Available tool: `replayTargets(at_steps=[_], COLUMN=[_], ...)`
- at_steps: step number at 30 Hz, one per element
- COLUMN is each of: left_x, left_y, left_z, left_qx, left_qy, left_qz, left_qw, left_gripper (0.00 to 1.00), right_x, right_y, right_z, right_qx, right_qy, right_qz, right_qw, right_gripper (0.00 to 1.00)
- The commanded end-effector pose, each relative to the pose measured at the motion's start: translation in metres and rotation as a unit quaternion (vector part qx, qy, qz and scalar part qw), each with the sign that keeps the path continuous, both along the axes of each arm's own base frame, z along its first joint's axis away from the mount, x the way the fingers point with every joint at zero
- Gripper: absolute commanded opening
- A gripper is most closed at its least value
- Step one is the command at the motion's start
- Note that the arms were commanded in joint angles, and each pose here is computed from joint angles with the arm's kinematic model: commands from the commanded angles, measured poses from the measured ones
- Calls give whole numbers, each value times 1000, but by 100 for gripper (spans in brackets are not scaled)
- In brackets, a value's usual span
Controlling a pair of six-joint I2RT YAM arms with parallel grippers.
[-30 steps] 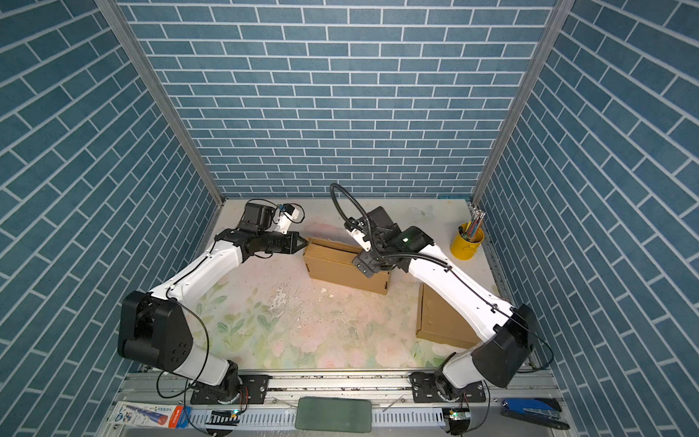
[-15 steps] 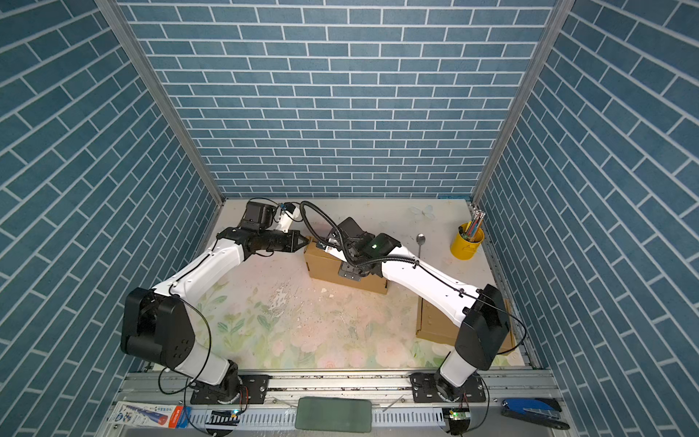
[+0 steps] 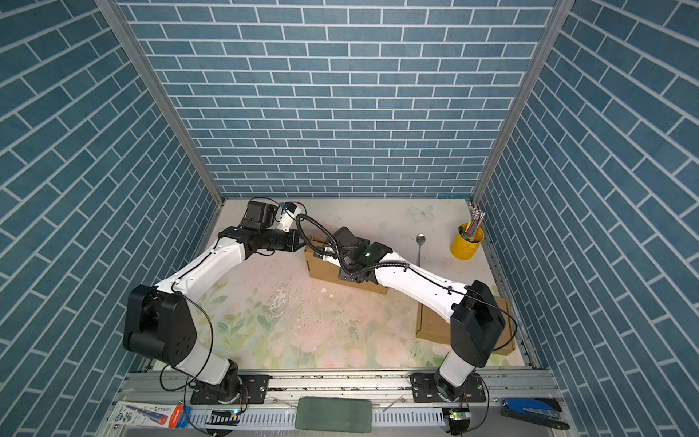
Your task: Fold the paper box
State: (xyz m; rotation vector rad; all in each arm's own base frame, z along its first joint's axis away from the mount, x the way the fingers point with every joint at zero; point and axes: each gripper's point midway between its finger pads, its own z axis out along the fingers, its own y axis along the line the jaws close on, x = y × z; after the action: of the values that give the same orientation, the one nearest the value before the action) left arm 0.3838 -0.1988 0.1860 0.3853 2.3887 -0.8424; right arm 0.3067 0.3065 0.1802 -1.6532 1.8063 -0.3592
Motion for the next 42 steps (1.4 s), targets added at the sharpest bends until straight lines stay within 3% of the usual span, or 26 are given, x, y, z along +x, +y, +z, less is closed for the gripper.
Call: replayTargets(at_steps=[1, 9, 14, 25, 32, 38, 42], left_x=[-30, -32, -37, -32, -6, 19, 8], left_y=[4, 0, -2, 13, 12, 6, -3], left_z=[-47, -44, -41, 12, 32, 21, -3], left_qx=[35, 25, 17, -36, -81, -82, -65], left_qy=[99, 99, 96, 56, 39, 45, 76], left_qz=[-8, -17, -30, -27, 7, 31, 6], left_qw=[994, 995, 995, 997, 996, 995, 995], left_gripper=[0, 0, 1, 27, 45, 48, 45], right_x=[-1, -6, -9, -15, -17, -19, -19], right_y=[-2, -5, -10, -15, -15, -12, -13], right_z=[-17, -30, -41, -50, -52, -52, -53], right_qx=[-26, -35, -36, -35, -32, -28, -25], right_qy=[0, -3, 2, 10, 12, 12, 12], right_qz=[10, 10, 2, -7, -11, -13, -18], right_qw=[1000, 999, 999, 999, 999, 999, 999], right_gripper=[83, 56, 47, 44, 44, 43, 43])
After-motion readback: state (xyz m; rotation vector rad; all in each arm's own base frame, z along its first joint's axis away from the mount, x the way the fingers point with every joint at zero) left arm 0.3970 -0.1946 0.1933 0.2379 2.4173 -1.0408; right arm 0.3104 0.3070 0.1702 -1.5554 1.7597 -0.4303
